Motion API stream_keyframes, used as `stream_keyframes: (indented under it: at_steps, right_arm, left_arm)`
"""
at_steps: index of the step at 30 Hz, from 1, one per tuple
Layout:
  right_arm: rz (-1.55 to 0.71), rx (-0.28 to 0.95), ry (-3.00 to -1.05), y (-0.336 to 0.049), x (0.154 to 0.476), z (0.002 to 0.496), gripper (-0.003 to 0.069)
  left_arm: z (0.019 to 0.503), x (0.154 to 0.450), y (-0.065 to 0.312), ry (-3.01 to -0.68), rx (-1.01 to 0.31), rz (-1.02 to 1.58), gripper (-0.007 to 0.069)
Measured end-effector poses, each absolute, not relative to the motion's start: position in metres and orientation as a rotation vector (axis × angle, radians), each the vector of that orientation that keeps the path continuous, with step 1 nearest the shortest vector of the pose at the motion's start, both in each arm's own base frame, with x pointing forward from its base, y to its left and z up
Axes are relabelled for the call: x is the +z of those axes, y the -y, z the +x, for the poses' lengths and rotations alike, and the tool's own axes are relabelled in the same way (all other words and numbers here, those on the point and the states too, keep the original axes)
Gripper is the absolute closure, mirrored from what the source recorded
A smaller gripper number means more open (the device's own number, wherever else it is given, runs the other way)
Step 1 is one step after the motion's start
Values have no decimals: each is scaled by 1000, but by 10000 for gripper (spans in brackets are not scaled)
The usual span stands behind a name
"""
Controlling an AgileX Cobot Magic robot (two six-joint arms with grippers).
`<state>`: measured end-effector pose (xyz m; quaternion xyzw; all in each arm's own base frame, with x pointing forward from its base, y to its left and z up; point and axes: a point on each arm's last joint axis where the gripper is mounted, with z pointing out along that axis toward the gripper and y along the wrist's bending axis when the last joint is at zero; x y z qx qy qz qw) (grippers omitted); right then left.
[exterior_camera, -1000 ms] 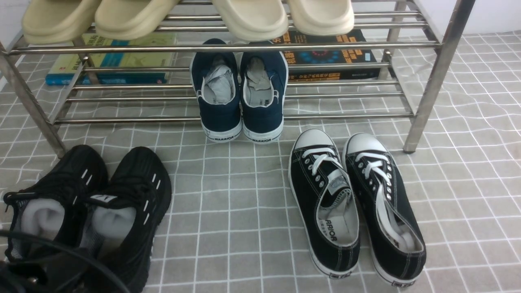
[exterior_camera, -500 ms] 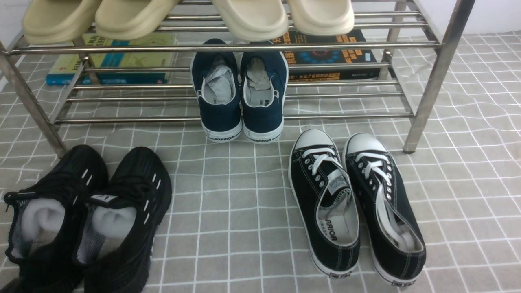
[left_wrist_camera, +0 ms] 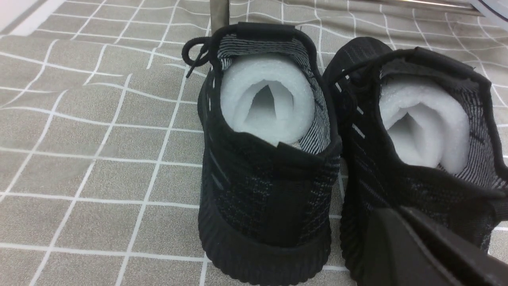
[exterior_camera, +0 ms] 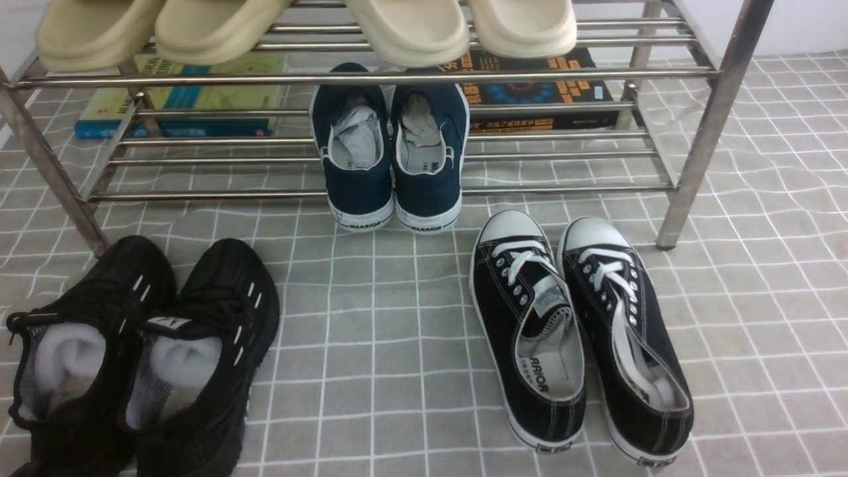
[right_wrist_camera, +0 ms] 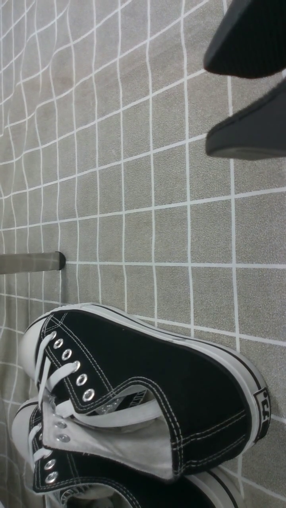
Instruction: Take the shoes off the shelf with your hand from the grey coffee tablecloth.
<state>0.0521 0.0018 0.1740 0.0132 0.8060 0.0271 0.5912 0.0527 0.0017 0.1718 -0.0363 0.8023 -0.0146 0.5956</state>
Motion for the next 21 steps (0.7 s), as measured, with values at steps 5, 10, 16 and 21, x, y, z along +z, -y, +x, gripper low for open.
stream_keyframes:
  at_steps: [5,10,16,21]
  right_arm:
    - [31,63,-1875,-2,174,52,420]
    - [31,63,-1875,-2,174,52,420]
    - [31,63,-1875,-2,174,52,420]
    - [31,63,-1875,-2,174,52,420]
  left_arm:
    - [53,172,-2,-1863,-34,-84,592]
    - [53,172,-2,-1863,-34,-84,586]
    - [53,172,-2,-1863,-34,-84,584]
    - [53,172,-2,-1863,-33,-84,582]
